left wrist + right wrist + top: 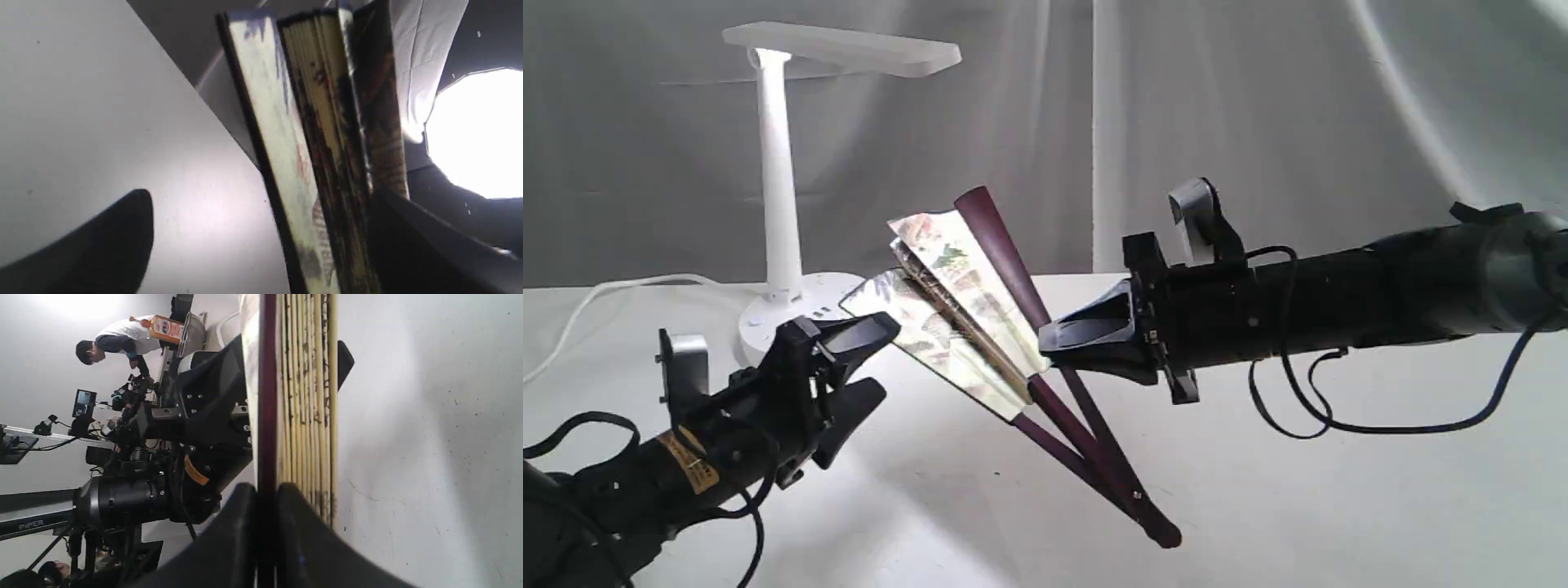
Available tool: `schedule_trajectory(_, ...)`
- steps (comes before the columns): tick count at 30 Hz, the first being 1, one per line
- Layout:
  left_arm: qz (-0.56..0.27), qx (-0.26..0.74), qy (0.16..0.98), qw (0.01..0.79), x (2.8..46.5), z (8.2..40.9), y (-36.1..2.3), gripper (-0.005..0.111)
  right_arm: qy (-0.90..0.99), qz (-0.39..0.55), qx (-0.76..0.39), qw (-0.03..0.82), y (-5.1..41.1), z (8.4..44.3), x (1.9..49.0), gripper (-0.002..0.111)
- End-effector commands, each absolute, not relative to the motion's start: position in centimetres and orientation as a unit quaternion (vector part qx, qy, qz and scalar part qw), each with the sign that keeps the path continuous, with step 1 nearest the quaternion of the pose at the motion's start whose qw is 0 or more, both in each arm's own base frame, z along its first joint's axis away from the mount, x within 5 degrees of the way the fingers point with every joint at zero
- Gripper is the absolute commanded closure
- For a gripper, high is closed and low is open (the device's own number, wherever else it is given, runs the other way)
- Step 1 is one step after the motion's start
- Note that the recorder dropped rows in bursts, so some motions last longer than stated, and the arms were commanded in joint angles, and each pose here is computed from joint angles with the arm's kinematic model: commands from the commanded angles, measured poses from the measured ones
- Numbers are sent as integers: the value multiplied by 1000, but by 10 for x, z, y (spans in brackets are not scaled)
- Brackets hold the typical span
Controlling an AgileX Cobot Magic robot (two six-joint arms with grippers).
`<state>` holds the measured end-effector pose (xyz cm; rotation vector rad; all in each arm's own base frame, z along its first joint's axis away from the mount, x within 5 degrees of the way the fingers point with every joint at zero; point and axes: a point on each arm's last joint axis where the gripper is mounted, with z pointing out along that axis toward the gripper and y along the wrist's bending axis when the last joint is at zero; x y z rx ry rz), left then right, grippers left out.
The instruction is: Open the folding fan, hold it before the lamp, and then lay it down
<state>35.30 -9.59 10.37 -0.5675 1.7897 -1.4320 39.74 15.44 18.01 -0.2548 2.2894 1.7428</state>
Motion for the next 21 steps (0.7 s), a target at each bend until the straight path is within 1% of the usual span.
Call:
schedule_trajectory(1,-584,-233,674,388,363,118,-98,35,780,603,-96,137,151,188,397,108)
schedule_trajectory(3,-597,-226,665,387,369,125,-106,35,780,604,-95,137,151,188,397,108)
schedule_trajectory(8,-588,-207,682,383,382,133,-128,35,780,604,-95,137,151,188,397,108)
schedule_trajectory(12,-586,-208,683,384,384,134,-129,35,780,604,-95,137,151,188,397,108)
schedule_trajectory(16,-582,-213,682,388,386,134,-122,35,779,606,-90,136,151,189,397,108)
schedule_trajectory(21,-579,-212,684,389,387,133,-118,35,761,636,-30,128,151,195,402,108)
